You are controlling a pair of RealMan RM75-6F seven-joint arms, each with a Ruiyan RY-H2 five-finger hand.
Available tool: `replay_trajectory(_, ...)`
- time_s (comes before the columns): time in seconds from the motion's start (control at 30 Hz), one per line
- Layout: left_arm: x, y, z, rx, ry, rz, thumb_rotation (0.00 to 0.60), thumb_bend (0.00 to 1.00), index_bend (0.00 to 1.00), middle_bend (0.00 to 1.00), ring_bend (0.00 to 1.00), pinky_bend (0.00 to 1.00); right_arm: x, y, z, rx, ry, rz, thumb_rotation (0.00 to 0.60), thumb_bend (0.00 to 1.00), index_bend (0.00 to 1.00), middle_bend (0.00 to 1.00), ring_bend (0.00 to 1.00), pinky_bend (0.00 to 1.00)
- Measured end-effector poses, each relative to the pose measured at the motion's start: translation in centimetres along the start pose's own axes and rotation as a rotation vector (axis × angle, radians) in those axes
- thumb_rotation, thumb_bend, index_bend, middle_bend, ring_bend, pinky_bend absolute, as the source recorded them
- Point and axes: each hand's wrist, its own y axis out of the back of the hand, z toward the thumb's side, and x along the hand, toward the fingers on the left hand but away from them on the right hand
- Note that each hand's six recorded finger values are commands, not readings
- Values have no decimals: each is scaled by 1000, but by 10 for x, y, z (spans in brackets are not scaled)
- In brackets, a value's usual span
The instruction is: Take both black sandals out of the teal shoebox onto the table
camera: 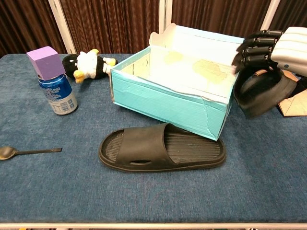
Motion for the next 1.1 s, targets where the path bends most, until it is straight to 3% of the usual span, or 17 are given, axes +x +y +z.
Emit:
replay_trajectory(0.57, 3, 3, 8, -6, -32, 11, 600, 0, 177, 104, 22, 119, 44, -9, -13, -50, -149, 134, 600, 1, 0, 0, 0, 0)
replay_trajectory(0.77, 3, 5, 9, -9, -39, 15, 600, 0, 177, 104, 22, 119, 58, 2, -19, -105, -223, 93, 600, 21, 0, 29, 0, 1)
replay_trajectory(0.83, 3, 4, 9, -9, -38, 15, 600, 0, 177, 103, 22, 119, 64, 8, -23, -155, -270, 61, 600, 85, 64, 119, 38, 74)
replay_trajectory(0.93, 4, 4, 10, -8, -40, 15, 600, 0, 177, 103, 22, 119, 75, 19, -29, -232, -351, 20, 600, 199, 280, 282, 213, 271)
replay_trajectory(0.97, 5, 4, 10, -7, -41, 15, 600, 0, 177, 103, 22, 119, 80, 22, -31, -258, -377, 13, 600, 222, 311, 320, 238, 297)
replay_trajectory(1.1, 8, 3, 11, 4, -42, 17, 600, 0, 177, 104, 22, 119, 104, 33, -36, -357, -498, 3, 600, 231, 291, 293, 174, 263)
